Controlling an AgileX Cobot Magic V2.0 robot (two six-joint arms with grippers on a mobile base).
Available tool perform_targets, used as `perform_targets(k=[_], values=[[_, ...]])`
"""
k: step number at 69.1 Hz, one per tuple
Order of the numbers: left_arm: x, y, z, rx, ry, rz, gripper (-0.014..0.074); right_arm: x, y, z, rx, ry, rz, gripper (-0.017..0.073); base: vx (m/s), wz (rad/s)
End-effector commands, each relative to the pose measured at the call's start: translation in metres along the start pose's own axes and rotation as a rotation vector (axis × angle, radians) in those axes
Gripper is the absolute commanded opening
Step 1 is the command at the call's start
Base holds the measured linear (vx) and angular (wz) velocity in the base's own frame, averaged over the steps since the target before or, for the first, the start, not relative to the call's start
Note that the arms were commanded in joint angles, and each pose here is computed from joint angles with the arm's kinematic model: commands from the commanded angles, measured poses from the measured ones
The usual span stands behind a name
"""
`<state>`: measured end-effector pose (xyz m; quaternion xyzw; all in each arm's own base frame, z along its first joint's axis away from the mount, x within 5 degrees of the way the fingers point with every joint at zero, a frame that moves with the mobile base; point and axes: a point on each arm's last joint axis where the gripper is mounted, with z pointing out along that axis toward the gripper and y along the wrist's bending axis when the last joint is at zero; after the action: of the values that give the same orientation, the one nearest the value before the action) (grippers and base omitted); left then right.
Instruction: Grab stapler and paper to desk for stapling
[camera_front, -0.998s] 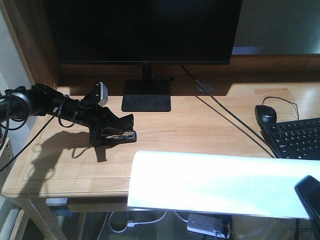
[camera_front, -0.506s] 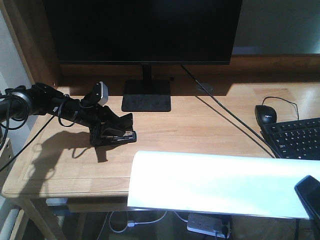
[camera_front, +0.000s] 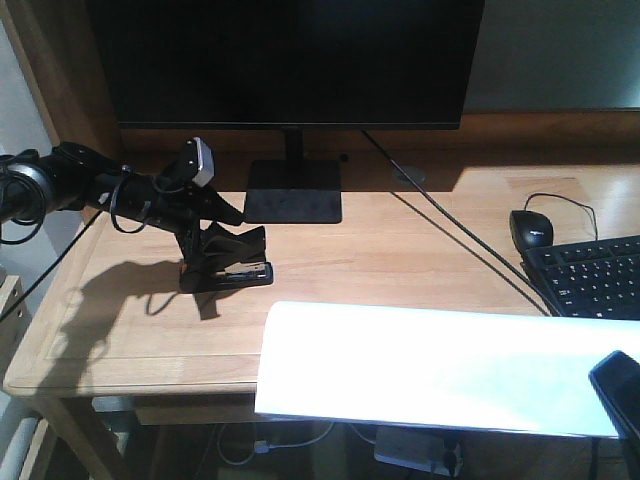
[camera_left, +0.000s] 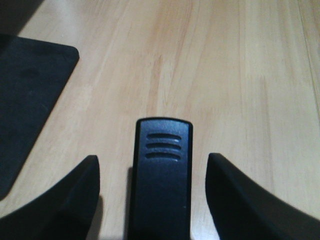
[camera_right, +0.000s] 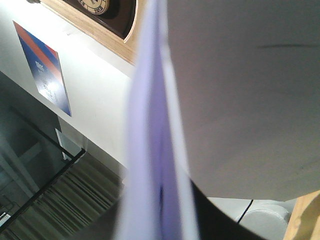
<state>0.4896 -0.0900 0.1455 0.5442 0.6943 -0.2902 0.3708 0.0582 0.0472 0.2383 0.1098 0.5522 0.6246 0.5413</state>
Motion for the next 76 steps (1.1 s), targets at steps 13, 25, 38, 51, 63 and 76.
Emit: perform_targets(k=[13,25,38,51,63,76], values=[[-0.06,-0.007,-0.037,-0.043,-0.087,0.086,0.0359,-0.001,0.004,0.0,-0.057,-0.016,-0.011,-0.0005,0.0,0.0],[-0.051,-0.01,-0.033,-0.008,-0.011,0.115,0.0156,-0.001,0.004,0.0,-0.057,-0.016,-0.011,-0.0005,0.0,0.0],[-0.048,-0.007,-0.032,-0.031,0.014,0.124,-0.0009,-0.001,0.004,0.0,-0.057,-0.016,-0.011,-0.0005,0.0,0.0],[-0.052,-0.006,-0.031,-0.048,-0.015,0.112,-0.0007,-0.001,0.004,0.0,-0.057,-0.016,-0.011,-0.0005,0.0,0.0],[-0.054,-0.006,-0.028,-0.058,-0.017,0.113,-0.0006,-0.001,0.004,0.0,-0.057,-0.016,-0.011,-0.0005,0.0,0.0],[-0.054,-0.007,-0.028,-0.049,-0.019,0.112,-0.0006,-0.001,0.004,0.0,-0.057,-0.016,-0.011,-0.0005,0.0,0.0]])
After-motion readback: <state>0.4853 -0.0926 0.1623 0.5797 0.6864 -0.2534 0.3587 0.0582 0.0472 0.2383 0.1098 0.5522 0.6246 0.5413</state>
